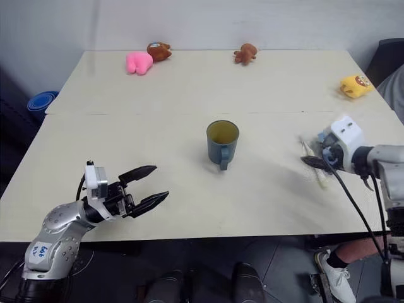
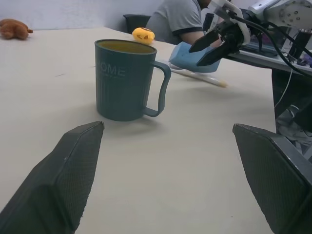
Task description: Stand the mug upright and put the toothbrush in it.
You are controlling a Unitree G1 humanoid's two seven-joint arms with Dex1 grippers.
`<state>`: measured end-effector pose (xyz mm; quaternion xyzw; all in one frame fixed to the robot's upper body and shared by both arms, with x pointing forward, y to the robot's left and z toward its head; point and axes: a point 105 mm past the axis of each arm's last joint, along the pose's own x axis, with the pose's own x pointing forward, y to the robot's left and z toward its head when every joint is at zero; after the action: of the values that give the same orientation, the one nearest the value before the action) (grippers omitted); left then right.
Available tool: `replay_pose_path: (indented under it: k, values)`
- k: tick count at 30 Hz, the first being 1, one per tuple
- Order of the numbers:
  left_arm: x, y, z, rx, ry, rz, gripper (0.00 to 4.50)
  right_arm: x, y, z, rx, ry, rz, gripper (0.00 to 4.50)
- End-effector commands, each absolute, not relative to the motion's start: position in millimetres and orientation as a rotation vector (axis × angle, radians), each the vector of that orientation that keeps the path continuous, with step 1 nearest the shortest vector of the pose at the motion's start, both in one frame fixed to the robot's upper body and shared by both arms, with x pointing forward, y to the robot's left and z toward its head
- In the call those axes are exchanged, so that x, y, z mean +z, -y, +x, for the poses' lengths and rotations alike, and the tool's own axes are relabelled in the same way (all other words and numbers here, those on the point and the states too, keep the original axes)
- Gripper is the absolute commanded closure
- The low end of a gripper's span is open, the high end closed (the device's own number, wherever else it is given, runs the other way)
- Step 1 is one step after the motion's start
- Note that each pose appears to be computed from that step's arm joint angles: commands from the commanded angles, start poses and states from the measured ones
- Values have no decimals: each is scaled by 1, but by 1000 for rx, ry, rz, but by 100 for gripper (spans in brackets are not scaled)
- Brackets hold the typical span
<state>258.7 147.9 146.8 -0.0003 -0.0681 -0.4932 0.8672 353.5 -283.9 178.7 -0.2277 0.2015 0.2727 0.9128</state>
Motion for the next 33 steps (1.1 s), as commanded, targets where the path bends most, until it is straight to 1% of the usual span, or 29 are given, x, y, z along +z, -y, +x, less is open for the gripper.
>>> replay_pose_path:
  k: [1,5,9,15,22,25,26,27,28,29,30,31,32,33]
  values:
    - [153,-146,254,-1035,176,19,0,168,291,365,499,-472,-486,64]
    - [155,-148,254,-1032,178,25,0,164,300,376,467,-492,-464,64]
    - [155,-151,253,-1023,176,32,0,156,314,378,437,-557,-468,64]
    - [155,-153,251,-1013,173,32,0,163,327,381,397,-551,-451,64]
    - [155,-151,252,-1024,171,29,0,137,321,374,451,-676,-338,64]
    - [156,-151,254,-1035,173,33,0,127,316,371,486,-742,-313,119]
    - [156,-151,255,-1039,174,35,0,126,315,371,490,-750,-310,155]
    - [157,-150,255,-1043,174,36,0,126,314,372,495,-753,-309,175]
    - [157,-150,255,-1047,174,36,0,126,314,372,497,-757,-305,210]
    - [157,-150,255,-1054,172,37,0,125,313,372,503,-762,-294,230]
    - [156,-149,255,-1063,168,36,0,125,312,371,513,-765,-280,266]
    - [156,-148,254,-1070,165,36,0,126,311,371,521,-769,-262,286]
    - [156,-148,254,-1080,161,34,0,127,310,370,531,-771,-253,323]
    - [155,-147,252,-1093,154,29,0,128,308,369,547,-770,-230,345]
